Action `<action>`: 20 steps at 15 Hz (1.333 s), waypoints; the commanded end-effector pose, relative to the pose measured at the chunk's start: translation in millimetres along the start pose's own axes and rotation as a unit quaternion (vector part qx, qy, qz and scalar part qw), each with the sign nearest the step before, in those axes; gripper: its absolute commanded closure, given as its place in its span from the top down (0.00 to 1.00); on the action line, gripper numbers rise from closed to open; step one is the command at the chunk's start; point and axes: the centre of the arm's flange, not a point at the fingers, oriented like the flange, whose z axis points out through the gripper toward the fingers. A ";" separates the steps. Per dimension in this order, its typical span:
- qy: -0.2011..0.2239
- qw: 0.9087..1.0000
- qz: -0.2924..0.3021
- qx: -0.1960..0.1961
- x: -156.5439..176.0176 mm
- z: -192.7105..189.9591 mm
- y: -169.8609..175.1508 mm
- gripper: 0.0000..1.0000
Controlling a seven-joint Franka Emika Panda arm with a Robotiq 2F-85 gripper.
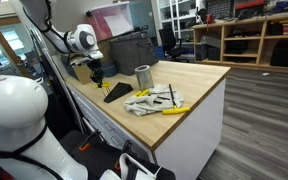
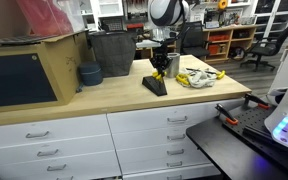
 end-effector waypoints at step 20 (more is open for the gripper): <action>0.083 0.994 0.041 0.066 -25.6 7.9 18.2 0.04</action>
